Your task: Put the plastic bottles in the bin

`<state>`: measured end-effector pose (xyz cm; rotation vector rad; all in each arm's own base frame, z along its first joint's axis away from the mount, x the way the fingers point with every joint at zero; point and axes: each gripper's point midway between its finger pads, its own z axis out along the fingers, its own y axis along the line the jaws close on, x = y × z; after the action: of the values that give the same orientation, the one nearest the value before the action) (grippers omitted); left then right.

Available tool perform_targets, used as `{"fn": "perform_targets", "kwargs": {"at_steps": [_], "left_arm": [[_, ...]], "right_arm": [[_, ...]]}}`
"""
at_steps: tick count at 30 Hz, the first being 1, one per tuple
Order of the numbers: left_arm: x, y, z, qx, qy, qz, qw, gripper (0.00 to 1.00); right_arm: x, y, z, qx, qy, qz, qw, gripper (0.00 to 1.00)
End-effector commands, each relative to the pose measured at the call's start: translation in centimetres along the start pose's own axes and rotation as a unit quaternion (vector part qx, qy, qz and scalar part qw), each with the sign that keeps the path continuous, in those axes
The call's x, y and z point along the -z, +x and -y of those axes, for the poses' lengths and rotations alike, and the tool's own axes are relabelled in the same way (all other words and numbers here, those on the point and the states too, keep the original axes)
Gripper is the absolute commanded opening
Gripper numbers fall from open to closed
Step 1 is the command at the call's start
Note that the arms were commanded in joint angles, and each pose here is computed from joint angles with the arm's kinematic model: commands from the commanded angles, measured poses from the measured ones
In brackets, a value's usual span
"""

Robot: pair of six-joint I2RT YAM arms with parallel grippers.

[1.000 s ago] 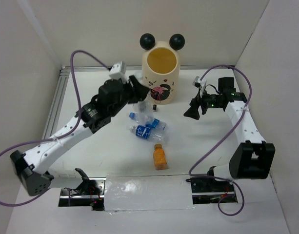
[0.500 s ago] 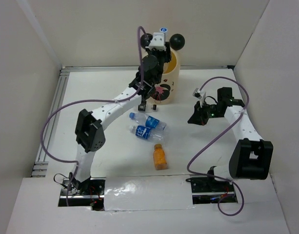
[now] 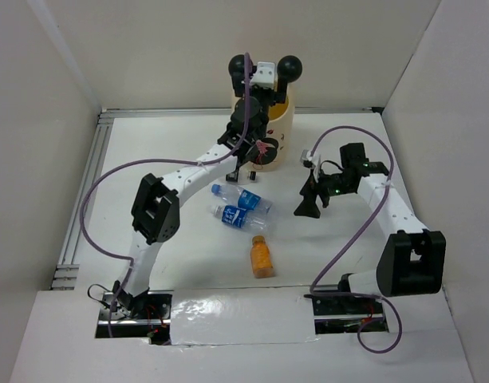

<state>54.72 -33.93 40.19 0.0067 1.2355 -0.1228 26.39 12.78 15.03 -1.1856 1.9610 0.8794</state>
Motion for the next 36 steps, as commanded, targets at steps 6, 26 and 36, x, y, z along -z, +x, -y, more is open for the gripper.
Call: {"fn": "perform_targets", "kwargs": {"at_steps": [6, 26, 36], "left_arm": [[10.6, -12.4, -5.9, 0.052, -0.029, 0.033, 0.998, 1.0], [43.3, 6.5, -26.4, 0.208, -0.224, -0.349, 0.886, 0.99], [42.6, 7.6, -24.3, 0.2, -0.19, -0.372, 0.886, 0.99]], "right_arm": [[-6.3, -4.3, -0.8, 0.082, -0.01, 0.017, 0.996, 0.62], [-24.1, -4.8, -4.1, 0.159, 0.01, -0.166, 0.973, 0.87], [-22.8, -0.4, -3.6, 0.172, 0.046, -0.236, 0.955, 0.87]]}}
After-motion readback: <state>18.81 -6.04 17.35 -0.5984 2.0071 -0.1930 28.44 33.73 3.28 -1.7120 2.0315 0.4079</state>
